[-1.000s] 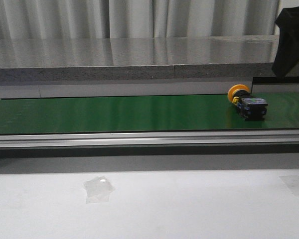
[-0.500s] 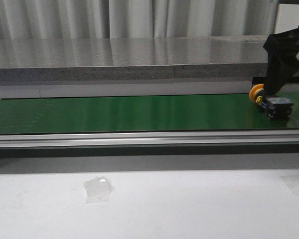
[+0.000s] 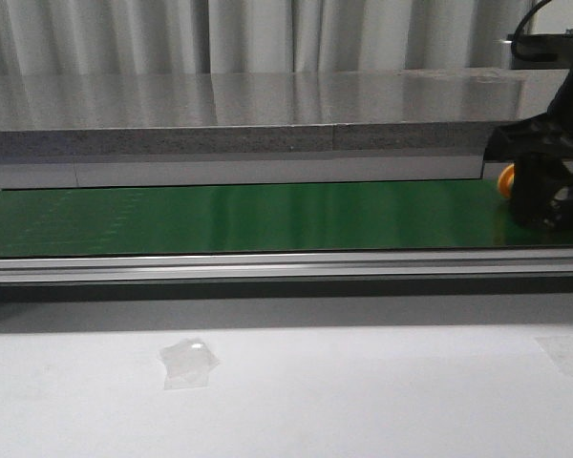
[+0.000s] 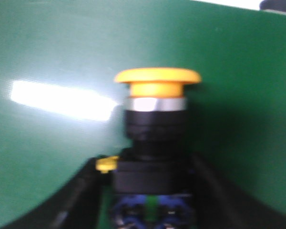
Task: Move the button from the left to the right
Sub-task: 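Lower the right gripper onto the button at the belt end and grasp, then lift the button with the right gripper over the green bin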
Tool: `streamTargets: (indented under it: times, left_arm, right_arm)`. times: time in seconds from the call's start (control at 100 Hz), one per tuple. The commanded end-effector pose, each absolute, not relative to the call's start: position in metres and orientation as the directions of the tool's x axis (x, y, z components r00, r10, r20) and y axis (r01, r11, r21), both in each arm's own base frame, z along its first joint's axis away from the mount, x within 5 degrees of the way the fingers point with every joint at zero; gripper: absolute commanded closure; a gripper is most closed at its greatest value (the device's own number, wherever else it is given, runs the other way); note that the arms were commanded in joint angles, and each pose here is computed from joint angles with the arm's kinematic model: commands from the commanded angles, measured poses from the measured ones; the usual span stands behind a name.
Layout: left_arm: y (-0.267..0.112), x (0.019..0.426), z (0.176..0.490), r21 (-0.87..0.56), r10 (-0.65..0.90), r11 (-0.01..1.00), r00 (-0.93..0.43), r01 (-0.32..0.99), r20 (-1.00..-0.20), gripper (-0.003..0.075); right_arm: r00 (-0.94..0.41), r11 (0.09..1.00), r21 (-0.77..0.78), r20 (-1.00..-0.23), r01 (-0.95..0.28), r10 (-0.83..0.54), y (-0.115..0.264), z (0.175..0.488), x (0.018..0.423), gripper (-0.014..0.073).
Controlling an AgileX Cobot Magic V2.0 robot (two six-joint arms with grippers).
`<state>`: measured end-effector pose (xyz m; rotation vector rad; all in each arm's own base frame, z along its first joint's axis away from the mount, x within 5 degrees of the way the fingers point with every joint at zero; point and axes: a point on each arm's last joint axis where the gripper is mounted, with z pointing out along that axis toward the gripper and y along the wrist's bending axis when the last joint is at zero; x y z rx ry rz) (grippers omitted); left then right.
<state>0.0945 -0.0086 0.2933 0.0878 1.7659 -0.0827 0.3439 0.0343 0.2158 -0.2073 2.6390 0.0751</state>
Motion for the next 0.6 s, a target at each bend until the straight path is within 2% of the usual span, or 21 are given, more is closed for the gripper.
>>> streamTargets:
  times: [0.0,0.1,0.3,0.45,0.59]
  left_arm:
    - [-0.006,0.096,0.306,-0.028,-0.018,0.997,-0.133,0.074,-0.991,0.0740]
    - [-0.006,0.096,0.306,-0.028,-0.018,0.997,-0.133,0.074,-0.991,0.0740]
    - [-0.006,0.096,0.306,-0.028,-0.018,0.997,-0.133,0.074,-0.991,0.0740]
    - [-0.006,0.096,0.306,-0.028,-0.018,0.997,-0.133,0.074,-0.991,0.0740]
    - [-0.006,0.096,0.306,-0.028,-0.018,0.997,-0.133,0.074,-0.991,0.0740]
  right_arm:
    - [-0.821,0.988,0.010,-0.557,-0.155,-0.124,0.034,0.241,0.347,0.0449]
    - [-0.828,0.987,0.012,-0.546,-0.159,-0.127,0.034,0.248,0.349,0.0542]
    - [-0.847,0.985,0.016,-0.513,-0.172,-0.140,0.035,0.272,0.352,0.0544]
    - [-0.826,0.981,-0.044,-0.533,-0.187,-0.181,0.031,0.292,0.356,0.0544]
    - [-0.812,0.984,-0.101,-0.556,-0.145,-0.176,0.009,0.305,0.357,0.0544]
